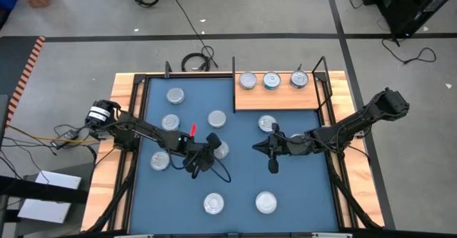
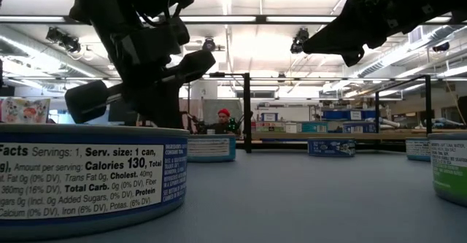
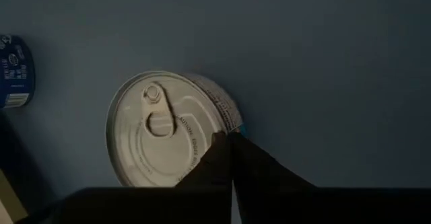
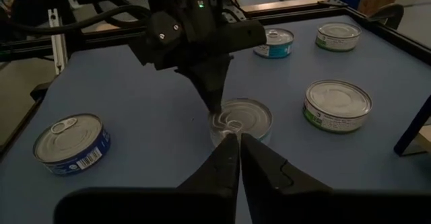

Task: Stack canned seafood by type on shelf
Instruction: Stack the bottom left yellow and blue tuna can onto the other yellow and blue tuna can on the shelf

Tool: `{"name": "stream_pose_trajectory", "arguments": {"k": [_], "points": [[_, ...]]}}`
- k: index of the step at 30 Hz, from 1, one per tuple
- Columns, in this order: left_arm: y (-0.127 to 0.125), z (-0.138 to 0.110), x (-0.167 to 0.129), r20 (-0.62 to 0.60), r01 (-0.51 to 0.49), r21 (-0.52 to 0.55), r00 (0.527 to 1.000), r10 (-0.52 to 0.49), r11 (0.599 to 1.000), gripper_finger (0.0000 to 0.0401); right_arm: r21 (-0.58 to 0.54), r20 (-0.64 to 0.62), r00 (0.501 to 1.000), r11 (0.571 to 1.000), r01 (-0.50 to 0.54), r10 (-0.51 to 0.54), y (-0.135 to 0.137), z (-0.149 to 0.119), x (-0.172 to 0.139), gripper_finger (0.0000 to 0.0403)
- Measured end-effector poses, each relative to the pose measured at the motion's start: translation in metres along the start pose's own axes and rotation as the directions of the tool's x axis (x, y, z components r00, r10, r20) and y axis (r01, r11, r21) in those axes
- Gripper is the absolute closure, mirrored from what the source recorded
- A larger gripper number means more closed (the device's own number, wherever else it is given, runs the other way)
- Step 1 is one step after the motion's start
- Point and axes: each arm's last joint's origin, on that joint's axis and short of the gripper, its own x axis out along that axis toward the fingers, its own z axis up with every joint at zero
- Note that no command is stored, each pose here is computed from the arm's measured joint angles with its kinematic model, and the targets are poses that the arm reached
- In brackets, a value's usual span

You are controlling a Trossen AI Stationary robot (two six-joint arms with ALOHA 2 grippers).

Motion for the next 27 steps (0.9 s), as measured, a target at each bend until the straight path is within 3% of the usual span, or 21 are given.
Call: {"name": "stream_pose_trajectory", "arguments": {"k": [12, 19, 27], "points": [[0.008, 0.005, -0.007, 0.059, 0.087, -0.09, 0.995, -0.081, 0.992, 0.04, -0.024, 0.002, 0.999, 0.999, 0.032, -0.032, 0.001, -0.002, 0.002, 0.0349], [0.018, 0.001, -0.013, 0.097, 0.098, -0.168, 0.992, -0.083, 0.981, 0.04, -0.151, -0.05, 0.995, 0.985, 0.081, -0.09, 0.017, -0.006, 0.03, 0.0281], [0.026, -0.005, -0.016, 0.133, 0.125, -0.242, 0.987, -0.095, 0.962, 0.0401, -0.362, -0.103, 0.978, 0.923, 0.134, -0.182, 0.046, -0.015, 0.081, 0.0211]]}}
